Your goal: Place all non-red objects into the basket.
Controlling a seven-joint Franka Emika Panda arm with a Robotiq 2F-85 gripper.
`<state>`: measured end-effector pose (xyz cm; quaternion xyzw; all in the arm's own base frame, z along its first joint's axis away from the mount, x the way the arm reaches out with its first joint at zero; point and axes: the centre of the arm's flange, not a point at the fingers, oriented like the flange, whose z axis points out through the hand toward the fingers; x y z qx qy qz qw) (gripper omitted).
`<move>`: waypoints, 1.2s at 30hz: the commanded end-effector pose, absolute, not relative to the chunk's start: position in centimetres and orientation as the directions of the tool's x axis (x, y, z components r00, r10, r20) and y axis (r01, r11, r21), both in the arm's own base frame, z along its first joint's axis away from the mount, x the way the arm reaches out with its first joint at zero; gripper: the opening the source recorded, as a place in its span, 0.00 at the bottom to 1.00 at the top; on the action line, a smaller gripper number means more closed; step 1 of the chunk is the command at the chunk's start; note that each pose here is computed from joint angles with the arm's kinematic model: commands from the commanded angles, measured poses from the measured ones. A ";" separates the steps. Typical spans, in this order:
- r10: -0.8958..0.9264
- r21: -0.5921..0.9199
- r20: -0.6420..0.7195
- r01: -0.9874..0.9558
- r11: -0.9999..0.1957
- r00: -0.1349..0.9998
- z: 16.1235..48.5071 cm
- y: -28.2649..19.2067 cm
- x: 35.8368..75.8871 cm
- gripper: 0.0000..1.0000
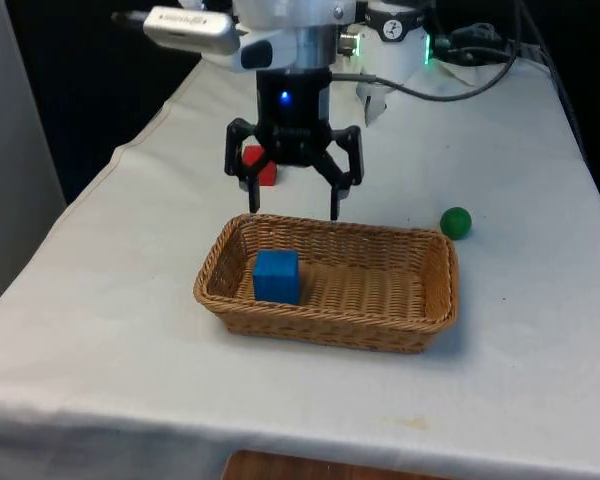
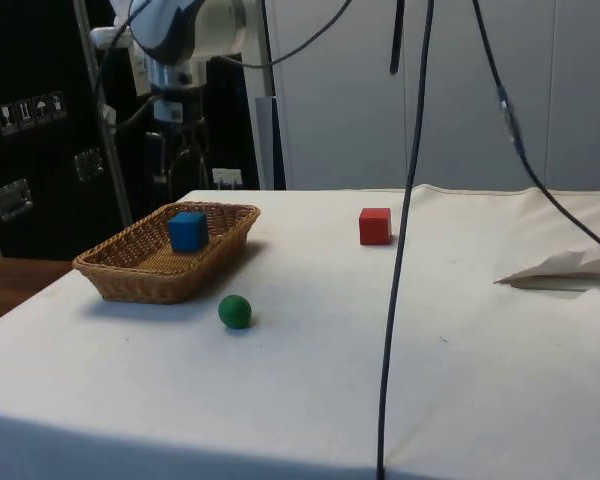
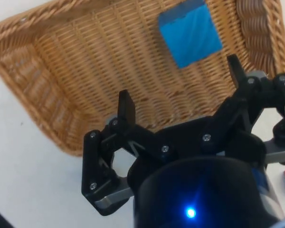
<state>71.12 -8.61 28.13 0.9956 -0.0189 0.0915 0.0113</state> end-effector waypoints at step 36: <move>-0.030 -0.048 0.196 -0.021 -0.999 0.980 34.8 1.6 68.1 1.00</move>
